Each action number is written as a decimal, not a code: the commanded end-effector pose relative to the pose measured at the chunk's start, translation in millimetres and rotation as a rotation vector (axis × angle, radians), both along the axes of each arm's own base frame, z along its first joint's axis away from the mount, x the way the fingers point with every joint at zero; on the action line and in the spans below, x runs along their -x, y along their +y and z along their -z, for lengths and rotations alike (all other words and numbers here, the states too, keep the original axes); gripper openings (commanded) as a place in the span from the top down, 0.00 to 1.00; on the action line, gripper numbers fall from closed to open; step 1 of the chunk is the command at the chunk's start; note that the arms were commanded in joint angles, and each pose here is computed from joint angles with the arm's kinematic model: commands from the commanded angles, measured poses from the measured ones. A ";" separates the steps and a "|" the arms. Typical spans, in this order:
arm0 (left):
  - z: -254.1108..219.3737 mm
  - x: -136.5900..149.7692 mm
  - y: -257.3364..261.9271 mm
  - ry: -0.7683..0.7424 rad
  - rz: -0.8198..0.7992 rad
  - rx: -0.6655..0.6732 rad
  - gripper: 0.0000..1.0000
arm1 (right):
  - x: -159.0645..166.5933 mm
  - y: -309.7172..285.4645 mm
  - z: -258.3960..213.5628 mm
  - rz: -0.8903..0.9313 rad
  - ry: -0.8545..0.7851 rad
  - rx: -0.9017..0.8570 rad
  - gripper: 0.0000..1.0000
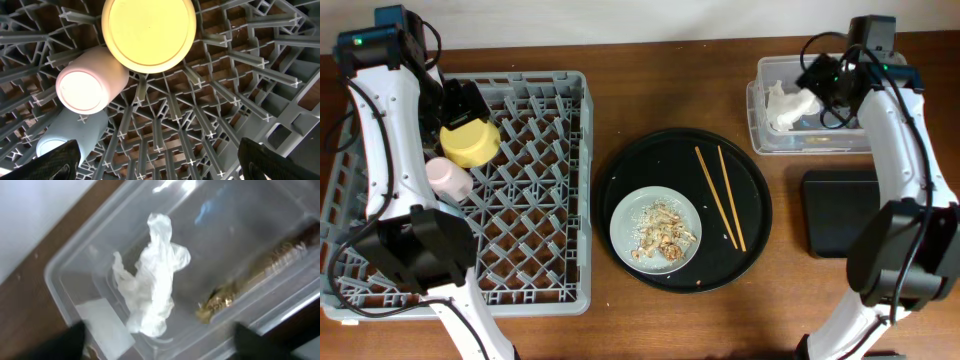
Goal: Sort waste into correct bins and load items into the dishwasher rack
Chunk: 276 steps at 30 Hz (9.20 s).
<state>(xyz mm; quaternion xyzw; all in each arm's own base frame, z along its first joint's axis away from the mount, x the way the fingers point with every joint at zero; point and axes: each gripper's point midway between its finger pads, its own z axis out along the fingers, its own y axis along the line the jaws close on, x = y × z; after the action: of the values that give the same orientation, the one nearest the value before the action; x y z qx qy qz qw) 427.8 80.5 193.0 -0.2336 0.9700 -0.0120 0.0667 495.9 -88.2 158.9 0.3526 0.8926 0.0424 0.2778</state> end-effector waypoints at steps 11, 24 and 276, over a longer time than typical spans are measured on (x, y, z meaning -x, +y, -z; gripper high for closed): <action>-3.2 -0.5 4.4 -0.010 -0.004 -0.007 0.01 | 130.3 -114.2 -163.7 0.219 0.010 0.050 0.01; -3.2 -0.3 5.5 -0.010 -0.007 -0.007 0.01 | 180.8 -173.1 -154.0 0.404 0.065 0.023 0.01; -3.7 -3.5 7.1 -0.024 -0.009 -0.010 0.01 | 116.7 -71.9 -153.2 0.019 0.180 0.114 0.01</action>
<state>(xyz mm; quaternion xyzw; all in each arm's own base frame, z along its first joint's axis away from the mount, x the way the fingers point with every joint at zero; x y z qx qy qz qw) 430.3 83.3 193.4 -0.2358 0.9690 -0.0119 0.0728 392.5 -129.5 308.3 0.3178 0.9234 -0.0198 0.2143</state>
